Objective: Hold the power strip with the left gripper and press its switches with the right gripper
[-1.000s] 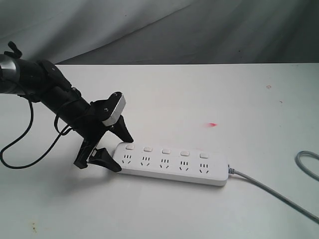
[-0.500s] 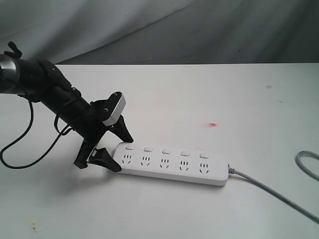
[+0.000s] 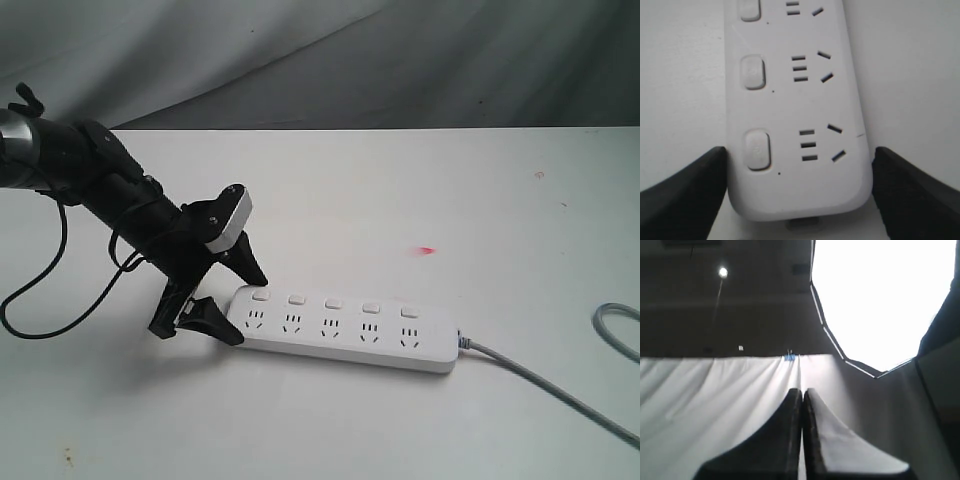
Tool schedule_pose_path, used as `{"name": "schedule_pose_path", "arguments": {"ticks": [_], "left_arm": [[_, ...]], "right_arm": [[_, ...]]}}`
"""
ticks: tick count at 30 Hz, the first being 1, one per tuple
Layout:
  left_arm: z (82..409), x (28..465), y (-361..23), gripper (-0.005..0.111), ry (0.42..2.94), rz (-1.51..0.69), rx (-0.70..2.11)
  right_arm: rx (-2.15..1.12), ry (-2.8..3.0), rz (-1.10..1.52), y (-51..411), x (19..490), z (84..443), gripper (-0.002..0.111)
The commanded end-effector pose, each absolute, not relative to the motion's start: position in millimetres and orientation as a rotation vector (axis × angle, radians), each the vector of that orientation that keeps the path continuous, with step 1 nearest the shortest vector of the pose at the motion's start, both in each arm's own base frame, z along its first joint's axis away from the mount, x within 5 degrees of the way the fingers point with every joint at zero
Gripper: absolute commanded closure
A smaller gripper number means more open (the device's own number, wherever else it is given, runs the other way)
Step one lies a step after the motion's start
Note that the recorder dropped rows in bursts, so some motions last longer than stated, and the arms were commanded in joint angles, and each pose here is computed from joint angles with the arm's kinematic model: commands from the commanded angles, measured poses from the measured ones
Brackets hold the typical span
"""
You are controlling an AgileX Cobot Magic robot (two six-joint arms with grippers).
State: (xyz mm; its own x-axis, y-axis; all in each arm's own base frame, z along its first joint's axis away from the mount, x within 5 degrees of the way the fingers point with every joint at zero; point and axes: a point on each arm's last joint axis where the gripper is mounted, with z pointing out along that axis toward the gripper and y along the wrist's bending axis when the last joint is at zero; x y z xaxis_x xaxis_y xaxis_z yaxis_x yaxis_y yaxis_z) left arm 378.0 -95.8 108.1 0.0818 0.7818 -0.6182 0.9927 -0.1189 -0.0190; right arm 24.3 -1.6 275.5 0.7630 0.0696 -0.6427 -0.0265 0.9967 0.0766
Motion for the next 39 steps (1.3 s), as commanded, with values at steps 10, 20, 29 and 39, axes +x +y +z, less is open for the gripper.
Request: {"name": "schedule_pose_path", "arguments": {"ticks": [10, 20, 29, 39], "left_arm": [[109.5, 380.4, -99.4, 0.072, 1.743, -0.693, 1.936], [109.5, 380.4, -99.4, 0.072, 1.743, -0.693, 1.936], [109.5, 380.4, -99.4, 0.072, 1.743, -0.693, 1.936], [109.5, 380.4, -99.4, 0.072, 1.743, -0.693, 1.936]], "right_arm": [[0.461, 1.149, 0.427, -10.0, 62.8, 337.9, 0.108], [0.142, 1.954, 0.249, 1.9, 196.7, 442.2, 0.108], [-0.267, 2.002, 0.016, -1.8, 275.0, 441.5, 0.108], [-1.068, 2.157, 0.643, 46.9, 345.1, 318.7, 0.108]]}}
